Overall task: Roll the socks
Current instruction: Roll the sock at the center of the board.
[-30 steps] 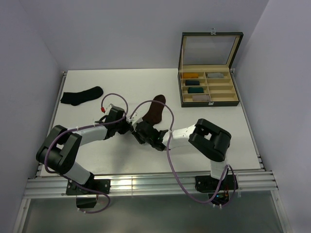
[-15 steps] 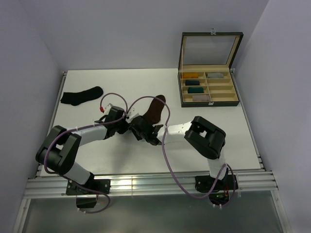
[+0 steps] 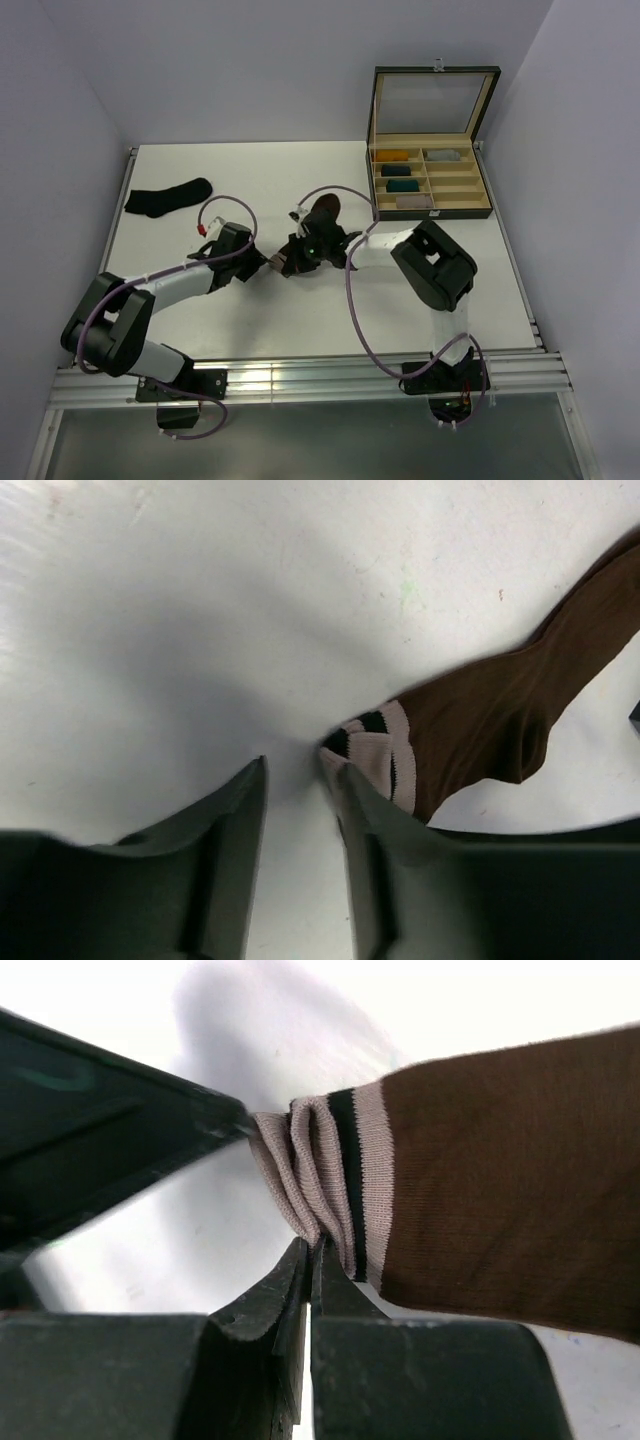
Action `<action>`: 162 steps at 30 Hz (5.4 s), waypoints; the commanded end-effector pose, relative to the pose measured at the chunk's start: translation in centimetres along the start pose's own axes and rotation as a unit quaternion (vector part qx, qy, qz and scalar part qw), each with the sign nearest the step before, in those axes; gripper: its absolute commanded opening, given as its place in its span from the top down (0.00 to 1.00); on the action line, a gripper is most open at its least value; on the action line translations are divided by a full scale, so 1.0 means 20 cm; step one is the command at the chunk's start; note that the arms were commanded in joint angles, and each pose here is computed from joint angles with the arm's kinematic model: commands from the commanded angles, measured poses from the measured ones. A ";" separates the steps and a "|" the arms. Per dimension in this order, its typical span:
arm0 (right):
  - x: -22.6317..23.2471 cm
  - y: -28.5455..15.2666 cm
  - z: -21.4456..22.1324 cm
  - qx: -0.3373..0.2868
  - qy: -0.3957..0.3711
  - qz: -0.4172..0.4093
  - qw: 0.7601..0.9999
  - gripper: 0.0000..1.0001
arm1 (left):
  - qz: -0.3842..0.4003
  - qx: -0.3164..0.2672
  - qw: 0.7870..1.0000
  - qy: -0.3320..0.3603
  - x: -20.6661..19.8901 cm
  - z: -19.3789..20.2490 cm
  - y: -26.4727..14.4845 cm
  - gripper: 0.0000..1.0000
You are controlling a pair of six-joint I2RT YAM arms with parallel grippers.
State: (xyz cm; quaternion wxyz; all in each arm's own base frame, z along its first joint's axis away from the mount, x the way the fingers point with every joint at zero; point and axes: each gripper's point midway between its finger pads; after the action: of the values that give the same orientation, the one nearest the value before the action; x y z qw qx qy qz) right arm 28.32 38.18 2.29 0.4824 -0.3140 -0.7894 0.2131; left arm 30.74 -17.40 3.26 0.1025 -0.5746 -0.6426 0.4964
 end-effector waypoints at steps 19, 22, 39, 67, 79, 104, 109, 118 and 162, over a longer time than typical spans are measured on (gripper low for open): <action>0.05 -0.04 0.14 0.127 0.332 -0.154 0.922 1.00 | 0.076 0.000 0.996 -0.039 0.05 0.11 -0.16 0.49; 0.03 -0.03 0.15 0.130 0.334 -0.149 0.922 1.00 | 0.085 -0.002 0.996 -0.037 0.04 0.12 -0.15 0.50; 0.01 -0.01 0.18 0.132 0.345 -0.147 0.918 1.00 | 0.077 0.035 0.996 -0.031 0.03 0.20 -0.04 0.58; 0.04 -0.24 -0.01 -0.060 -0.056 0.080 0.993 0.59 | -0.002 0.052 0.996 0.075 0.02 0.18 -0.04 1.00; 0.23 -0.30 0.02 -0.193 -0.260 0.057 0.944 0.57 | 0.002 0.058 0.995 0.086 -0.03 0.16 -0.05 1.00; 0.17 0.00 0.16 -0.180 -0.319 0.084 0.927 0.55 | 0.005 0.075 0.993 0.092 -0.04 0.19 -0.04 1.00; 0.08 0.03 0.20 -0.151 -0.311 0.108 0.932 0.59 | 0.005 0.075 0.993 0.092 -0.05 0.18 -0.04 1.00; 0.05 0.03 0.28 -0.094 -0.257 0.091 0.957 0.99 | 0.011 0.062 0.996 0.068 -0.06 0.16 -0.07 0.96; -0.10 -0.14 0.22 -0.001 0.337 -0.180 0.924 1.00 | 0.089 0.064 0.994 0.005 -0.13 0.27 -0.08 0.52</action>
State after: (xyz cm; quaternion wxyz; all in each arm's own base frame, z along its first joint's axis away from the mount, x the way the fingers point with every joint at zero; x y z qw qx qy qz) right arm 24.45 35.14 2.26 0.7482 -0.1950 -0.6341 -0.0090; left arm 26.46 -21.40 2.83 0.1004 -0.6183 -0.5619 0.5403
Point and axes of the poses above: each gripper's point midway between its finger pads, its own y axis out along the fingers, its own x axis along the line the jaws close on, z = x × y, and after that the axes turned 13 degrees about y, right-handed
